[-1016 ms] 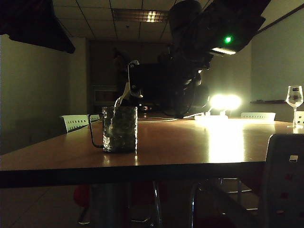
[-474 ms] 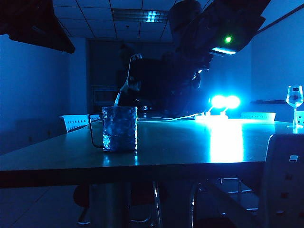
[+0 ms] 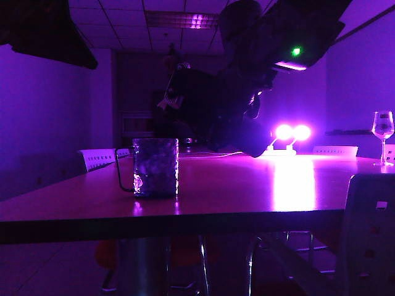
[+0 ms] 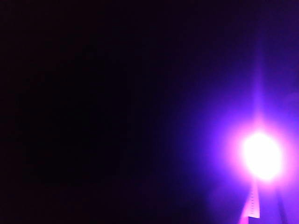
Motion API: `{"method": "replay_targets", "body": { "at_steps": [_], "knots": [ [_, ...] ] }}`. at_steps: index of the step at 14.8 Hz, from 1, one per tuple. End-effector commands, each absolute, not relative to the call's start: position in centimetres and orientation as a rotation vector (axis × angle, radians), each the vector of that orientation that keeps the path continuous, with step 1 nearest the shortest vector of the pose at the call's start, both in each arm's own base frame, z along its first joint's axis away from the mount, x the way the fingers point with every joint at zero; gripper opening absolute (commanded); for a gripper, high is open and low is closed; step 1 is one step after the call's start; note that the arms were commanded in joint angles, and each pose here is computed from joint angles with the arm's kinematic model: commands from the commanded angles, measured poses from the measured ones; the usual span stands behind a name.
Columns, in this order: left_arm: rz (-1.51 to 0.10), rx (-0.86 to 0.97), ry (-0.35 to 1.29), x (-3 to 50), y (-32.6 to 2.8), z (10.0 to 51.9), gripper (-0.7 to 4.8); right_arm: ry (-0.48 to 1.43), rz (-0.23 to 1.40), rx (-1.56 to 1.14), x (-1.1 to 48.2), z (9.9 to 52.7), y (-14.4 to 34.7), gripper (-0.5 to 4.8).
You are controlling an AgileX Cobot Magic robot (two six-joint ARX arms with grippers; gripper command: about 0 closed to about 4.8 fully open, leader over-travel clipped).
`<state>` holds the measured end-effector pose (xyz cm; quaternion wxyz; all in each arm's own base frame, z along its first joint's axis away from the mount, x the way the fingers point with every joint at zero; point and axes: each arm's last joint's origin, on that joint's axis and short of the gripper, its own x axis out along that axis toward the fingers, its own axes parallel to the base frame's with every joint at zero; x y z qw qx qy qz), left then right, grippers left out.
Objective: Pick up the black thermos cup, pour some water from it into the cup, and then put the thermos cup back on the table.
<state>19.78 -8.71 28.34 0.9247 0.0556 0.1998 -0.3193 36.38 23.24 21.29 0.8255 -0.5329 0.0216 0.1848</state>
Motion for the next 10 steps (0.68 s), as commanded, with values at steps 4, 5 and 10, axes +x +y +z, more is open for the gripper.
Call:
{"method": "replay_targets", "body": {
  "at_steps": [4, 5, 10],
  "knots": [
    [-0.664, 0.115, 0.395, 19.8, -8.8, 28.6, -0.06, -0.044, 0.332, -1.016, 36.5, 23.4, 23.3, 1.56],
    [-0.665, 0.115, 0.395, 19.8, -8.8, 28.6, -0.06, -0.043, 0.334, -1.0, 36.5, 23.4, 23.3, 1.56],
    [-0.664, 0.115, 0.395, 19.8, -8.8, 28.6, -0.06, -0.051, 0.083, -0.692, 36.6, 24.7, 22.8, 1.56]
  ]
}}
